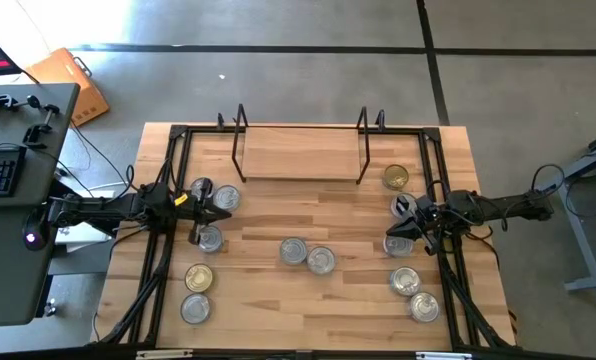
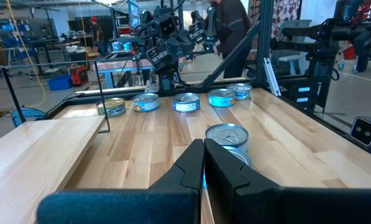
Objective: Stack canned seafood by type on shelf
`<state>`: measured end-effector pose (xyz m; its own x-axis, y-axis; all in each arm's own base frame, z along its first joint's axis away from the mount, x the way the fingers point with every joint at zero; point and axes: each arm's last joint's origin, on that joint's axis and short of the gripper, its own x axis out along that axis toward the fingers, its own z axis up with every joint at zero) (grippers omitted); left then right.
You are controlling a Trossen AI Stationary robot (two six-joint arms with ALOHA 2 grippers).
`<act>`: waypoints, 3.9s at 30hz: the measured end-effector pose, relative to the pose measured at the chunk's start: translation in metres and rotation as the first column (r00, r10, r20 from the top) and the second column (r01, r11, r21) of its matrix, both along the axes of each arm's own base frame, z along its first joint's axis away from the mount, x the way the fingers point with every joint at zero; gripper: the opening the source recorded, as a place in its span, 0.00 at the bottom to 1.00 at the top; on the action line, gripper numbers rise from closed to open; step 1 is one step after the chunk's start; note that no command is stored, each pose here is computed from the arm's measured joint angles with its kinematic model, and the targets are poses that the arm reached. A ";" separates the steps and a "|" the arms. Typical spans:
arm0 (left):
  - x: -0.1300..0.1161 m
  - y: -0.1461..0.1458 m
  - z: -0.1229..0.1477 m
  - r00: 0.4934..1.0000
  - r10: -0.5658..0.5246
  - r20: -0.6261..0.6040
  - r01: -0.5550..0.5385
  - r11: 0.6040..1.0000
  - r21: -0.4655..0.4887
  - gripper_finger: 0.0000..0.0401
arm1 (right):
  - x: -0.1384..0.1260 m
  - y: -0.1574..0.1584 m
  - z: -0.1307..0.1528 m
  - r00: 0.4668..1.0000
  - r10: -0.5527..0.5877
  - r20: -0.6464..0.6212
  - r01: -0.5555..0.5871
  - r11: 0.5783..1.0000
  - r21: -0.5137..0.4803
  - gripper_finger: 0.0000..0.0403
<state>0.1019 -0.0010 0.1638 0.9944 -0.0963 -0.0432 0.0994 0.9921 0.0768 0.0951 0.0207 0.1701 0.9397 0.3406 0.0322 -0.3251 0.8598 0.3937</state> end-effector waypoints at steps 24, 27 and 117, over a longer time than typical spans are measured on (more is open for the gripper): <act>0.000 0.000 0.000 1.000 0.000 0.000 0.000 1.000 0.000 0.01 | 0.000 -0.001 0.000 0.998 -0.028 0.053 0.035 0.989 -0.141 0.00; 0.000 0.000 0.004 0.999 -0.002 0.048 0.000 0.999 0.047 0.01 | 0.001 -0.002 0.001 0.994 -0.084 0.064 0.092 0.987 -0.132 0.00; -0.001 0.002 0.018 0.979 0.056 0.194 -0.083 0.988 0.131 0.01 | 0.190 0.054 -0.007 0.730 -0.469 -0.497 0.120 0.804 -0.582 0.42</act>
